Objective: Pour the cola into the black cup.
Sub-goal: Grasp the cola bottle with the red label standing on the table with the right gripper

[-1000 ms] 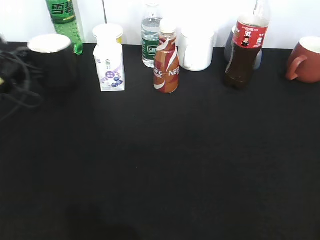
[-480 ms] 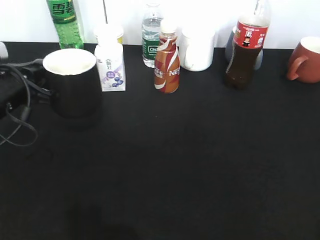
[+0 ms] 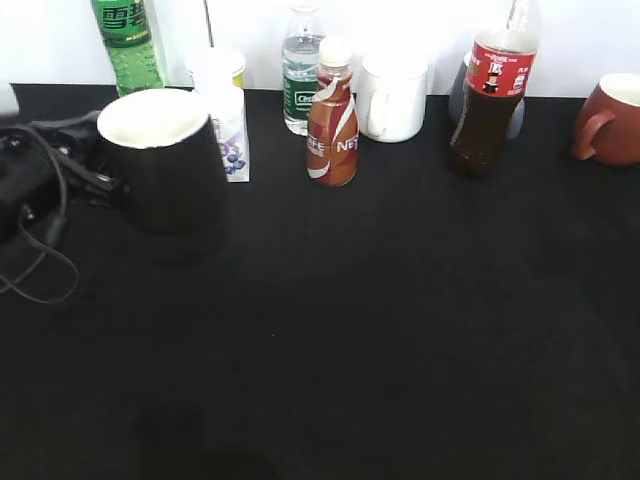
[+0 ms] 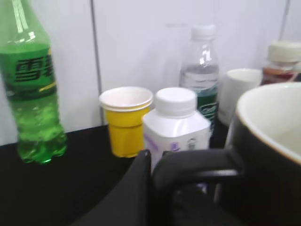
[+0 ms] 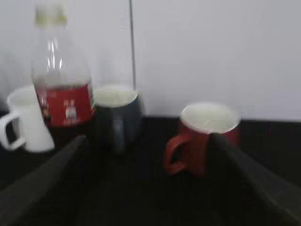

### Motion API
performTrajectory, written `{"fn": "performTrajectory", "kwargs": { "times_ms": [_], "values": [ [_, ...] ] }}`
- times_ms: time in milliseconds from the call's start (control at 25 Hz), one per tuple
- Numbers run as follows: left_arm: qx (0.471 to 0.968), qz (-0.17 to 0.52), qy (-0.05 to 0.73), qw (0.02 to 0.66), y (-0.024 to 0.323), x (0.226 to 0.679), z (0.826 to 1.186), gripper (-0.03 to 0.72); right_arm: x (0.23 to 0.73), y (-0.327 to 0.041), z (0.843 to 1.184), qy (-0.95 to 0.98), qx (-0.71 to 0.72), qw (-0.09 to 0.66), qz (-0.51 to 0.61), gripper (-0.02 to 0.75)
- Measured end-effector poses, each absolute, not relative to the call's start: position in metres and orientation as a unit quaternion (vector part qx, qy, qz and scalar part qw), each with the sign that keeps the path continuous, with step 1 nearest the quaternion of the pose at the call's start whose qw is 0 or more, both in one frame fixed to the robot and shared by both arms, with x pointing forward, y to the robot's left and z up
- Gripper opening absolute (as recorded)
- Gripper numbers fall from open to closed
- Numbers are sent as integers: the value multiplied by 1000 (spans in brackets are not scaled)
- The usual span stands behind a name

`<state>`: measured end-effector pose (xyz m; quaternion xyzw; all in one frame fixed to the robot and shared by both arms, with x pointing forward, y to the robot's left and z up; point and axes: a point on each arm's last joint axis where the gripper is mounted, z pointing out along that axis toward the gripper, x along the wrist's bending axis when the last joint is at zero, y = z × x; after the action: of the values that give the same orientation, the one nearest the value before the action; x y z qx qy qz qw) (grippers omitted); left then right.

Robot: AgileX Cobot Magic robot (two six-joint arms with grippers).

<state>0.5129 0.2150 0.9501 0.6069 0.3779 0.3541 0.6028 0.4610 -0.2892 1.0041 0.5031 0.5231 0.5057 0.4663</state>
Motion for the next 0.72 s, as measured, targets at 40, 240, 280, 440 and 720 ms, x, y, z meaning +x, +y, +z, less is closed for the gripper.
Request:
{"fn": "performTrajectory", "kwargs": {
  "times_ms": [40,240,280,440,720],
  "values": [
    [611,349,379,601,213,513,947,34,477,-280,992,537,507,444,508,574],
    [625,328,355,613,193,511,948,34,535,-213,944,545,497,420,528,575],
    [624,329,356,613,193,511,948,34,546,-207,932,551,500,416,523,582],
    [624,329,356,613,193,511,948,34,584,-195,915,536,501,428,529,629],
    [624,329,356,613,193,511,948,34,614,-188,893,524,511,437,523,612]
  ]
}}
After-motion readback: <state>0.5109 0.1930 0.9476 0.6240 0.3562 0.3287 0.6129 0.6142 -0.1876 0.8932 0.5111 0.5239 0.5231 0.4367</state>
